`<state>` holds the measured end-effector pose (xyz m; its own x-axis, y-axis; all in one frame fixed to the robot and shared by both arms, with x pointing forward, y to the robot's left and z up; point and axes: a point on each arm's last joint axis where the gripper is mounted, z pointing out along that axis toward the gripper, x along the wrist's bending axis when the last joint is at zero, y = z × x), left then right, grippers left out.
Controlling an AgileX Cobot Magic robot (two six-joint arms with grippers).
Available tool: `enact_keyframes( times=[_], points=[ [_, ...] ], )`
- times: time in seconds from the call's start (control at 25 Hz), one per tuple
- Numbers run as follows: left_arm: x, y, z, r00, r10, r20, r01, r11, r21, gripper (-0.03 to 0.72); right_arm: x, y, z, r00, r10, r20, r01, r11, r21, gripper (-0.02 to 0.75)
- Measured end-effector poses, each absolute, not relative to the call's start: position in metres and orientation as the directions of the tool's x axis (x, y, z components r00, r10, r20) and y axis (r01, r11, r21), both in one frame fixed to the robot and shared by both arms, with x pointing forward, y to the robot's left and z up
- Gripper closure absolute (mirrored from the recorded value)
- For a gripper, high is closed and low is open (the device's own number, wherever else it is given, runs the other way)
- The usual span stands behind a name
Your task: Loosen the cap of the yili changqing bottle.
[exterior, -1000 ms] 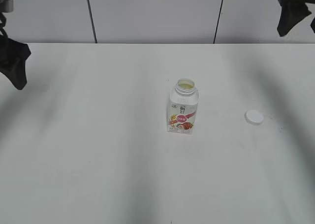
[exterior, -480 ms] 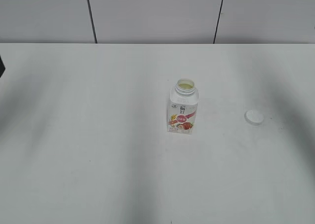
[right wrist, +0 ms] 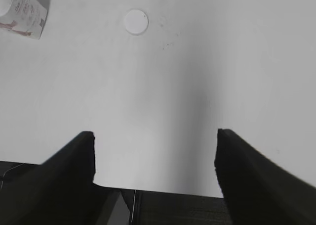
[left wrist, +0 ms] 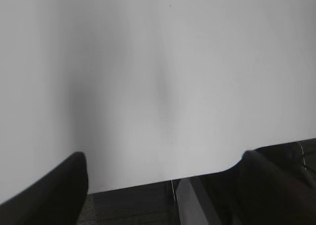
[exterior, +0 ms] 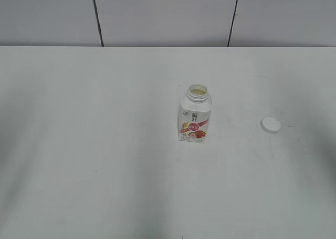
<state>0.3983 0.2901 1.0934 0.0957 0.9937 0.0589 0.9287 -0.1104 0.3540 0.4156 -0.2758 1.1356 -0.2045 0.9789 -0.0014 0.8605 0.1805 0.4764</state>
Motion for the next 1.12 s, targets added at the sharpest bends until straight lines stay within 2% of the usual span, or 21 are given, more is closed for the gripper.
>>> enact_keyframes(
  times=[0.16, 0.28, 0.68, 0.8, 0.96, 1.12],
  points=[
    [0.37, 0.293, 1.082, 0.095, 0.994, 0.059, 0.922, -0.11, 0.372, 0.118, 0.394, -0.278, 1.121, -0.204, 0.979, 0.0, 0.866, 0.181, 0.467, 0.146],
    [0.346, 0.295, 1.075, 0.092, 0.994, 0.057, 0.894, -0.108, 0.434, 0.123, 0.378, -0.28, 1.11, -0.204, 0.979, 0.0, 0.867, 0.181, 0.464, 0.146],
    [0.302, 0.298, 1.051, 0.091, 0.995, 0.034, 0.832, -0.095, 0.547, 0.123, 0.332, -0.285, 1.063, -0.2, 0.98, -0.003, 0.859, 0.176, 0.481, 0.146],
    [0.295, 0.298, 1.052, 0.092, 0.995, 0.024, 0.769, -0.086, 0.634, 0.125, 0.322, -0.286, 1.051, -0.199, 0.98, -0.003, 0.857, 0.176, 0.484, 0.146],
    [0.287, 0.297, 1.052, 0.095, 0.995, 0.007, 0.714, -0.073, 0.696, 0.141, 0.311, -0.287, 1.04, -0.199, 0.98, -0.004, 0.85, 0.174, 0.497, 0.146],
    [0.275, 0.299, 1.055, 0.095, 0.995, 0.005, 0.656, -0.066, 0.752, 0.145, 0.301, -0.288, 1.041, -0.196, 0.981, -0.012, 0.806, 0.168, 0.568, 0.146]
  ],
)
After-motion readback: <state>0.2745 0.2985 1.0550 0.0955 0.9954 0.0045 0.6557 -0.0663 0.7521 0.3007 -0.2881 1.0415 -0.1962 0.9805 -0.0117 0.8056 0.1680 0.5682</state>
